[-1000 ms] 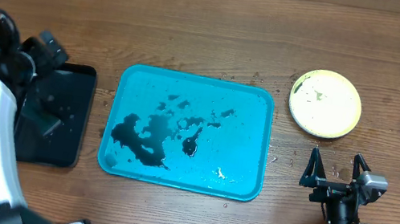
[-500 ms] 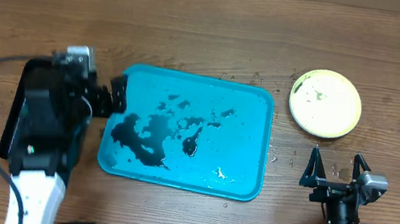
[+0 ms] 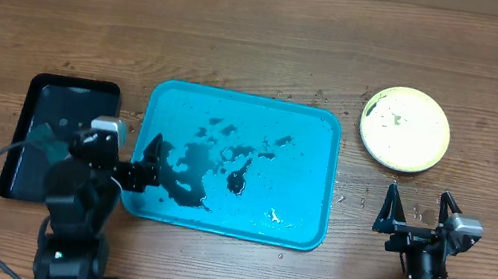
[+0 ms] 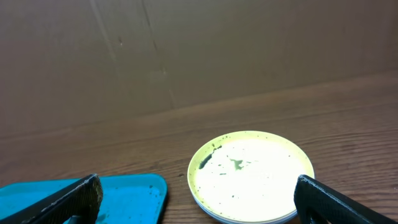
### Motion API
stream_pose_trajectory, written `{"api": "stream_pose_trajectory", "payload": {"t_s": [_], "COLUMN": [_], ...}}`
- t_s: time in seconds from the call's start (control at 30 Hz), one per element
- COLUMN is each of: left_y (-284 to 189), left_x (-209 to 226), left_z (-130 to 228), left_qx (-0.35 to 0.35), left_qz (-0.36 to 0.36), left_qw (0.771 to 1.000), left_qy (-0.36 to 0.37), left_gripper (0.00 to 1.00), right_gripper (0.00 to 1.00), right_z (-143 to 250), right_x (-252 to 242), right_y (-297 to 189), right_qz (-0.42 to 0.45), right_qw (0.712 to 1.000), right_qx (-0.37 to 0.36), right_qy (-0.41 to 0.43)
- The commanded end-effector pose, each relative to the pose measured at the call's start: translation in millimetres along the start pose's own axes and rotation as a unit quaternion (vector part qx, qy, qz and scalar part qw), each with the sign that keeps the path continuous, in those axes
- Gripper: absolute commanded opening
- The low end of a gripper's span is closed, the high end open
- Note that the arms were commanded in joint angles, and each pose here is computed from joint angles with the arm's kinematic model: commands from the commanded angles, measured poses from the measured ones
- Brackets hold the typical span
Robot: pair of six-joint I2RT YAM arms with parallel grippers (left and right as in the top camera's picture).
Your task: Clean dirty plates on tray and stack at the side
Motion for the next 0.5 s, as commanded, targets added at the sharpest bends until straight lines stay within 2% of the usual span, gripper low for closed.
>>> {"api": "stream_pose_trajectory", "payload": {"t_s": [0.0,0.47], "left_y": [-4.8,-10.2], "left_x": [0.1,-6.4], "left_z": [6.2,31.0], "left_qx": [-0.015,-0.089], "left_qz": [0.005,0.051], "left_qw": [1.0,0.994], "left_qy": [0.014,0.04], "left_gripper": [1.0,1.0], "right_gripper": [1.0,1.0], "right_z": [1.1,1.1], "right_x": [-2.2,-2.2], "right_y": [-0.1,-0.1], "right_qz": [0.007,0.007], "right_qw": [1.0,1.0], "right_qx": [-0.004,-0.004], "right_qy": [-0.004,-0.004]}}
Point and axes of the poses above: each gripper's point midway between its finger pads, its own y axis out along the fingers, its own x axis along the line the jaws close on, z = x × y, the point moved 3 cm from there along -y, back along the fingers, and after that the axes turned 13 degrees about -y, right-handed, at the moved point
